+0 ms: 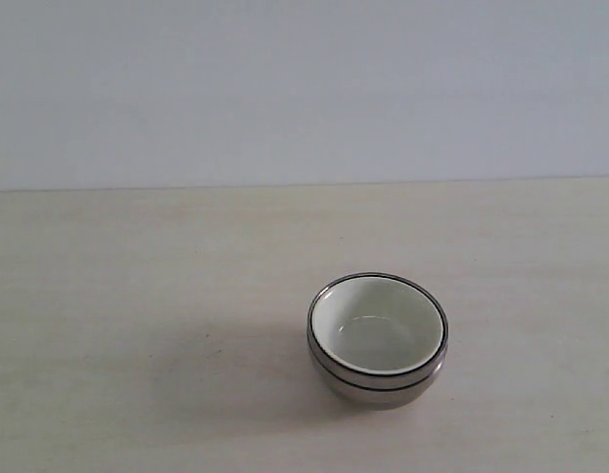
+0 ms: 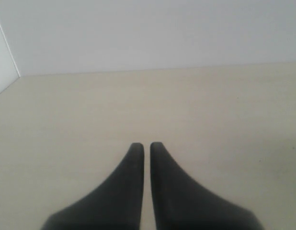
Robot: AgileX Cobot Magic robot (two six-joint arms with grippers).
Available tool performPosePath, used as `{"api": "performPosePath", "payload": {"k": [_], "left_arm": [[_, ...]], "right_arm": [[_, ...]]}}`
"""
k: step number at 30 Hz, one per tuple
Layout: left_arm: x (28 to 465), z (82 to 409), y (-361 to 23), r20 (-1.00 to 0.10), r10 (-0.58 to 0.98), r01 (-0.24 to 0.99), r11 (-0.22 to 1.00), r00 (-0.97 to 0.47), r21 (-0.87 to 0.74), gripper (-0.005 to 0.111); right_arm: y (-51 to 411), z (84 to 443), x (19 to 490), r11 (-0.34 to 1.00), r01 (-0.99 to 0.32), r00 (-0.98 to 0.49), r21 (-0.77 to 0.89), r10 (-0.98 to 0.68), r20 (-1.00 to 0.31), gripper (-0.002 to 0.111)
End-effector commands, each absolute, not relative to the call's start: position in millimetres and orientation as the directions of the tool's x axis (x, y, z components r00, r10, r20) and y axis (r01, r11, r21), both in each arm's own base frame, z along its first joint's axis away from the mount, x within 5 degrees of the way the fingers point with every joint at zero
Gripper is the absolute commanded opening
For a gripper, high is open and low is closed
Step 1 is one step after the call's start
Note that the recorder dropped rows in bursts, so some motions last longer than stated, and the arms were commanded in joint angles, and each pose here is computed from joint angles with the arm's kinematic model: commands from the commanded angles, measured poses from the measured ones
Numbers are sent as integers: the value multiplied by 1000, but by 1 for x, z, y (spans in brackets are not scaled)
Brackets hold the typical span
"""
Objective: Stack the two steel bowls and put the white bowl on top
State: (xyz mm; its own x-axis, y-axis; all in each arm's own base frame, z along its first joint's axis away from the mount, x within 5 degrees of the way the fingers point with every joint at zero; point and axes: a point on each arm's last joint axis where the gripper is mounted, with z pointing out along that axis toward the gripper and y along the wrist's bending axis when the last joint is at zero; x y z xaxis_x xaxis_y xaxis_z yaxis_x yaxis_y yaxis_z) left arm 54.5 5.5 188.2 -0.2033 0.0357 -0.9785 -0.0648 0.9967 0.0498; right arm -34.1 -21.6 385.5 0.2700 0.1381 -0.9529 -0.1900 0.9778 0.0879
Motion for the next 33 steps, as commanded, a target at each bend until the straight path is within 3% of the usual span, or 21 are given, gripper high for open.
{"api": "performPosePath", "payload": {"k": [1, 6, 19, 24, 27, 29, 33], "left_arm": [[54, 187, 6, -979, 28, -70, 997, -203, 43, 4], [54, 187, 6, -979, 28, -70, 997, -203, 43, 4], [54, 187, 6, -979, 28, -70, 997, -203, 43, 4], [54, 187, 6, -979, 28, -70, 997, -203, 43, 4], [54, 187, 6, -979, 28, -70, 997, -203, 43, 4], [54, 187, 6, -979, 28, -70, 997, -203, 43, 4], [54, 187, 6, -979, 28, -70, 997, -203, 43, 4]], "right_arm": [[-9, 394, -41, 971, -213, 361, 105, 178, -916, 0], [-5, 396, -43, 984, -139, 395, 108, 155, -906, 0], [-3, 380, -25, 984, -139, 380, 114, 160, -911, 0], [2, 322, 18, 956, -174, 293, 234, 277, -915, 0], [5, 268, 43, 930, -193, 247, 312, 354, -902, 0], [6, 235, 52, 932, -179, 199, 316, 349, -916, 0], [6, 219, 55, 979, -124, 128, 159, 174, -976, 0]]}}
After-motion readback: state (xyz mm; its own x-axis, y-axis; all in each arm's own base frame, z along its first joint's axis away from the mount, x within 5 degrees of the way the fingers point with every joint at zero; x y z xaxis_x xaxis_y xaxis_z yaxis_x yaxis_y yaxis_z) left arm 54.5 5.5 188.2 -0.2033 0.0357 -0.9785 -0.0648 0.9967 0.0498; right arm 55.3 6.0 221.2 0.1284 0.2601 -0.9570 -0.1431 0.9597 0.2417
